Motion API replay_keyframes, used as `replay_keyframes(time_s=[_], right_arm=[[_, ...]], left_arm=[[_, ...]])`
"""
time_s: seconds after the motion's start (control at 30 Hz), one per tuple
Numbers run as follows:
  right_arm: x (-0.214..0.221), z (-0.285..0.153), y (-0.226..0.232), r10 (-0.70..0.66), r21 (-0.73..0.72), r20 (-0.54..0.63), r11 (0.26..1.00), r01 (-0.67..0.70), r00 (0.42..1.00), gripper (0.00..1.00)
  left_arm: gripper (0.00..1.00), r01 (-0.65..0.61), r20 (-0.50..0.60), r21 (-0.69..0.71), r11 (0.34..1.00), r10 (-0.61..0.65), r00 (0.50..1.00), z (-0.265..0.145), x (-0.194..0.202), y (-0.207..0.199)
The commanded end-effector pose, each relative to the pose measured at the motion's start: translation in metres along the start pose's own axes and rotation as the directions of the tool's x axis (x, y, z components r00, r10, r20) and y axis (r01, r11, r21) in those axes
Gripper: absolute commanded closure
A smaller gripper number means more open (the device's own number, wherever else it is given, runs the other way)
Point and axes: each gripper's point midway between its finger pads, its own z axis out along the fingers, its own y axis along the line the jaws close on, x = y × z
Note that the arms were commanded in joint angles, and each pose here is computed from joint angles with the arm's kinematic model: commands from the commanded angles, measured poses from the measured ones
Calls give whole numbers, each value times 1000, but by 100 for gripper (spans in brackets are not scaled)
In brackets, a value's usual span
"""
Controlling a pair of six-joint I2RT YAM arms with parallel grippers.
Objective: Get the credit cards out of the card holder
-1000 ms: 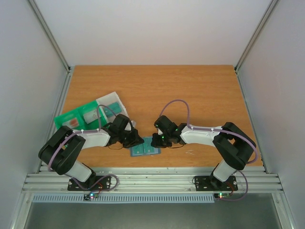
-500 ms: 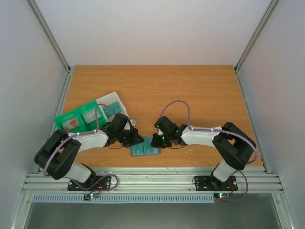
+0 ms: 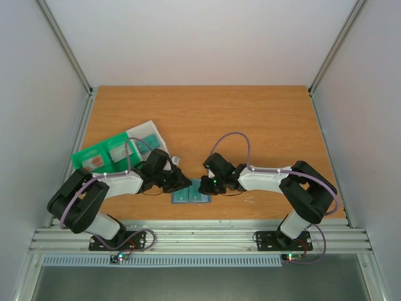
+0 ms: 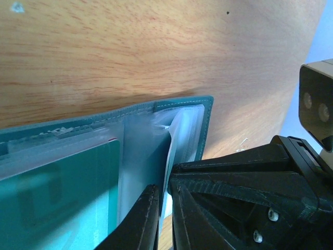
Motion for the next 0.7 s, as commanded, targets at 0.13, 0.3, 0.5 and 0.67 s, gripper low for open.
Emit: replay_keyframes(time_s=[0.13,0.3,0.5,0.67], right_arm=[[11,4,-19,21,61,-20,998,-20,1000,93],[10,2,-21,20,68,-11,997,-20,1000,93],[8,-2,-22,13,72,5,997,-14,1000,93],[7,-4,-24,17,71,13,997,-18,1000,93]], left_arm=[[100,-40,9,64,997,39,999,1,-2,-14],[99,-51,11,56,997,51,999,-1,-1,-14],[100,-51,24,20,999,50,998,-7,-1,-11],[99,-69,55,-26,997,70,996,-16,-3,-8]])
